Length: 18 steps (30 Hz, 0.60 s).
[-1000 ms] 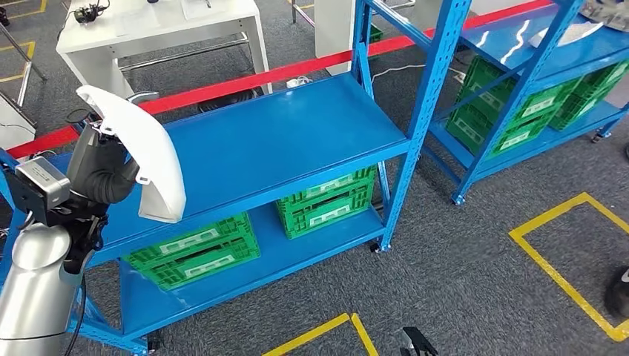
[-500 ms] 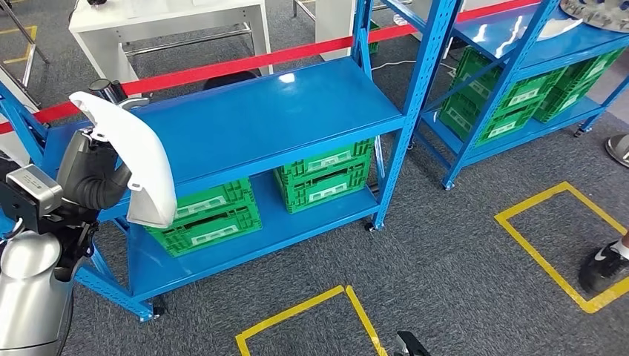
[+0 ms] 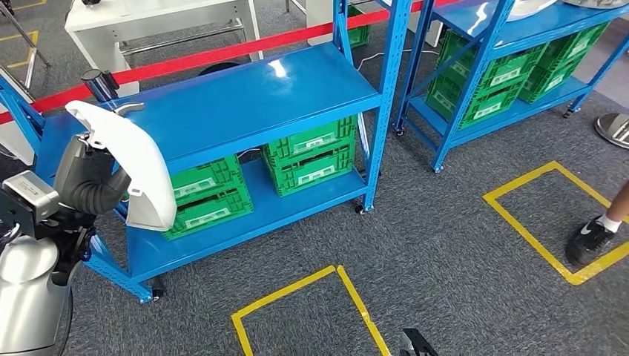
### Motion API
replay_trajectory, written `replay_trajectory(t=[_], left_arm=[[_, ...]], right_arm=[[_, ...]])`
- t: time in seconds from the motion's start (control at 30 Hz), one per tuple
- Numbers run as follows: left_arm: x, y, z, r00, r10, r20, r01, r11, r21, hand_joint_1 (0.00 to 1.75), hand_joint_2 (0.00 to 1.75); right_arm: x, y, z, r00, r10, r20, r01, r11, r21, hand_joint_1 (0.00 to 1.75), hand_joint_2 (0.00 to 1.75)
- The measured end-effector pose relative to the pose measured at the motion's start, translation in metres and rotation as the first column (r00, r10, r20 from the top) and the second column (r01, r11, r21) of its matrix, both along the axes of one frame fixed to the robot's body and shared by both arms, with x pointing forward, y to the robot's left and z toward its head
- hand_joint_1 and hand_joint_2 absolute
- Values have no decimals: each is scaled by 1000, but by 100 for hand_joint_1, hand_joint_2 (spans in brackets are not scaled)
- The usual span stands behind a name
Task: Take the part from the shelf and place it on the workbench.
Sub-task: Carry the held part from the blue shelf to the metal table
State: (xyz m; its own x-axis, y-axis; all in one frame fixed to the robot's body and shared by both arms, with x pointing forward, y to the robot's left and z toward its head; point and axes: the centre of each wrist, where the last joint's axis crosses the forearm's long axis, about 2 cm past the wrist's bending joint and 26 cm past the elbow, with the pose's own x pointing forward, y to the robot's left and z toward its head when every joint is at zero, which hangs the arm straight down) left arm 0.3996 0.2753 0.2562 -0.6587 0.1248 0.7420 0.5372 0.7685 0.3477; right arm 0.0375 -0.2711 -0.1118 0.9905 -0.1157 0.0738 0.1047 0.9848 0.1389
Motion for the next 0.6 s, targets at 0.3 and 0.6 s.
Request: replay_trajectory(t=[0.3,0.6], left_arm=[[3,2,0,1000,3,5,-3,1000,-7,175,175],[3,1,-2,1000,4,1,-4,1000,-12,175,175]], right_arm=[[0,0,0,1000,0,5,0,1000,8,0,0],[-1,1,0,1000,8,1,-8,1000,8,0,0]])
